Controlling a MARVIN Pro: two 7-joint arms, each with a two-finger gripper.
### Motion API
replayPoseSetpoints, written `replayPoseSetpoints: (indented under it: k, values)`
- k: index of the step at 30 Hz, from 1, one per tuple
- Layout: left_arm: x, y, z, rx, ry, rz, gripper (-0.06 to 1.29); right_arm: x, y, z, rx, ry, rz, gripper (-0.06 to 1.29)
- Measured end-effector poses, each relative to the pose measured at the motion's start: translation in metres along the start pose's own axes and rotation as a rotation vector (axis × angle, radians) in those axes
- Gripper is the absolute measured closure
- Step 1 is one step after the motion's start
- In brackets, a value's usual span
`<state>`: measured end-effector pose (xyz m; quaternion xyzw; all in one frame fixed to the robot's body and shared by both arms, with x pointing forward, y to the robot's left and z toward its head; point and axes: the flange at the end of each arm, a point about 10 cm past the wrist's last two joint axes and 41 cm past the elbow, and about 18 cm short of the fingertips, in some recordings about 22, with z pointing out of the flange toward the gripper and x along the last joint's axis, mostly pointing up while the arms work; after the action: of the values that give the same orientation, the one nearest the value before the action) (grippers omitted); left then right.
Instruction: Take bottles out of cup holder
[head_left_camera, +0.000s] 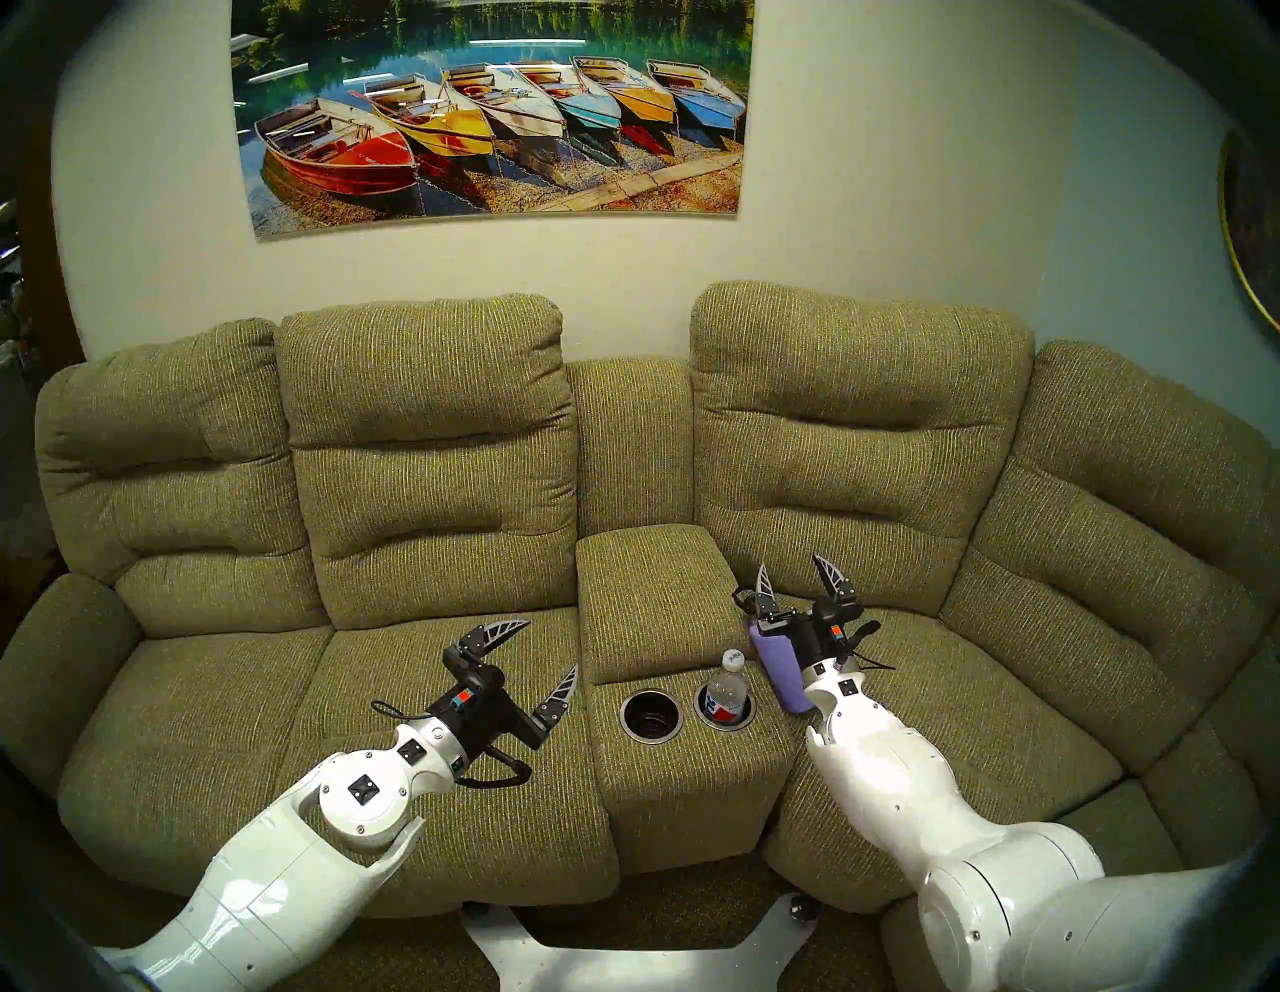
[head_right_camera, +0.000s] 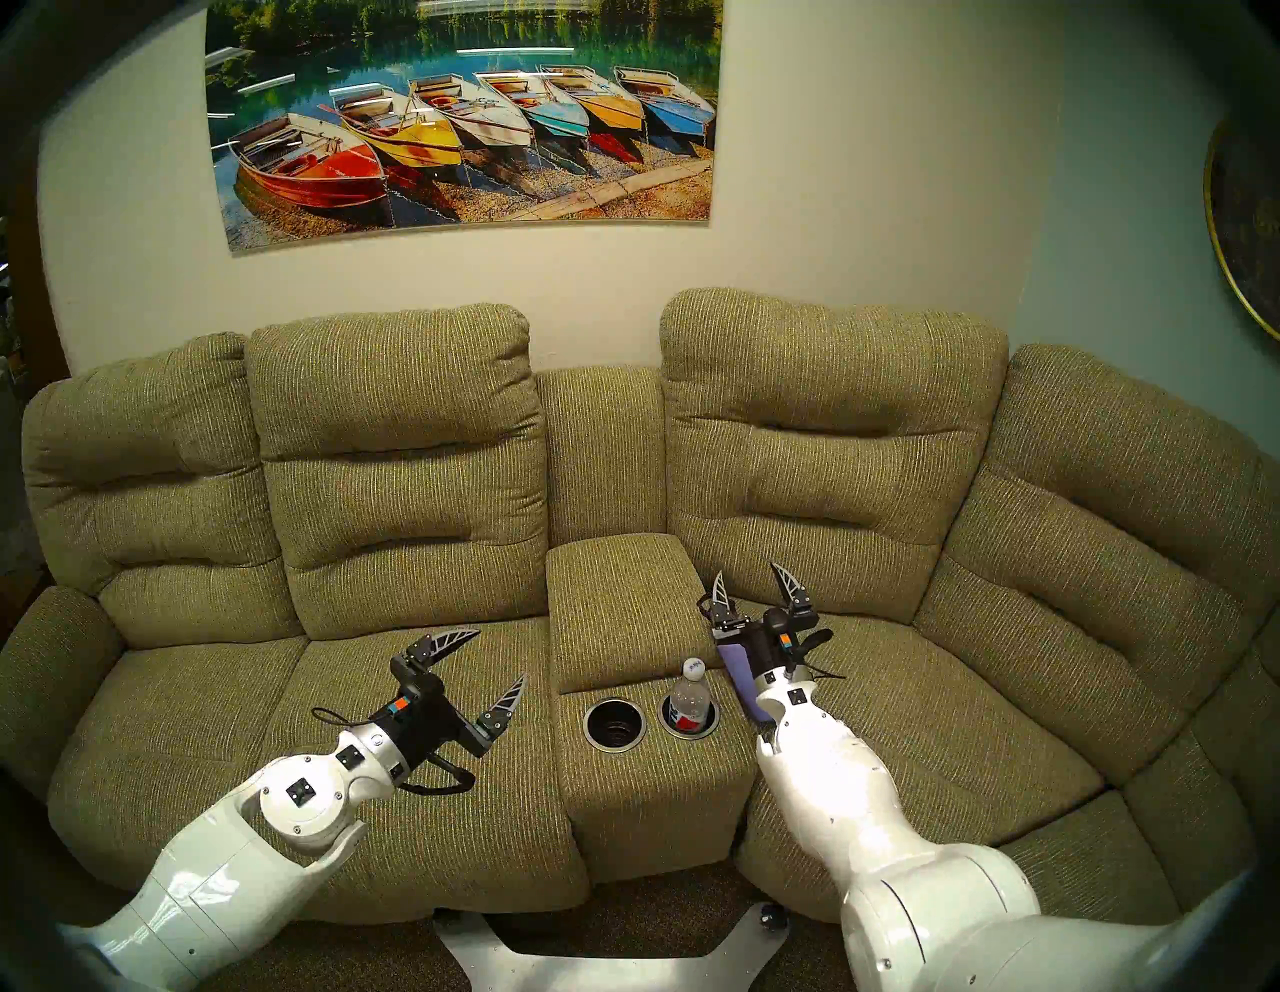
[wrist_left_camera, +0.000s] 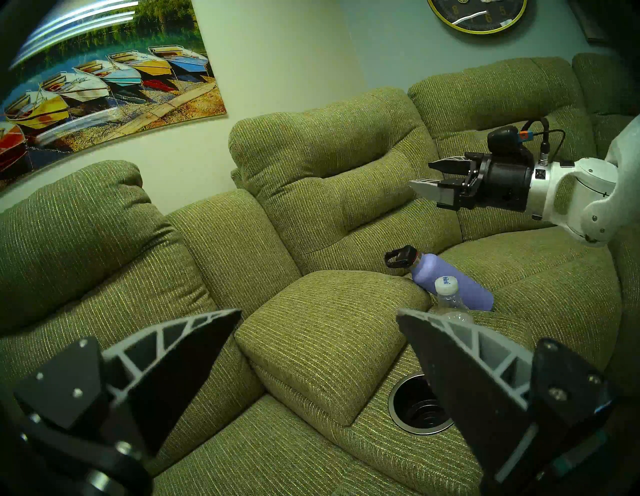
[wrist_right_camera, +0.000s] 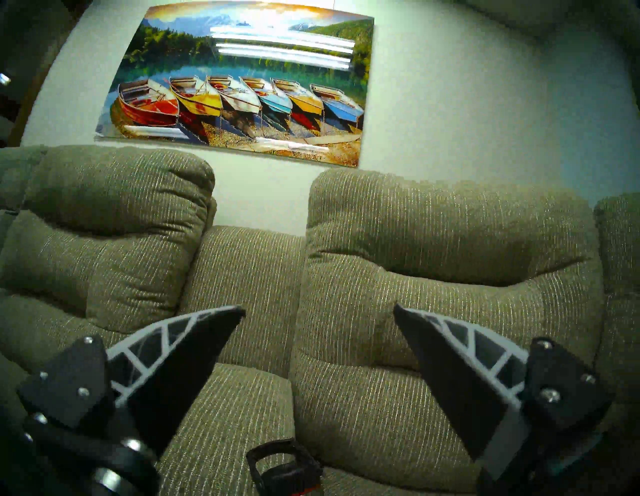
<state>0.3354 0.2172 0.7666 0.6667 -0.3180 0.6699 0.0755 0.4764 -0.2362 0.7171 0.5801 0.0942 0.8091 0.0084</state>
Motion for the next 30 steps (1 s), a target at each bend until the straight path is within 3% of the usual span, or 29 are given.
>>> replayPoseSetpoints:
  k: [9, 20, 30]
  values:
    - [0.0, 0.0, 0.0, 0.0, 0.0, 0.0, -0.02, 0.011, -0.007, -0.006, -0.004, 0.032, 0.016, 0.02]
    - [0.0, 0.0, 0.0, 0.0, 0.0, 0.0, -0.02, 0.008, -0.015, -0.028, -0.025, -0.085, 0.07, 0.02]
    - [0.0, 0.0, 0.0, 0.0, 0.0, 0.0, -0.02, 0.011, -0.024, -0.054, -0.014, -0.139, 0.113, 0.02]
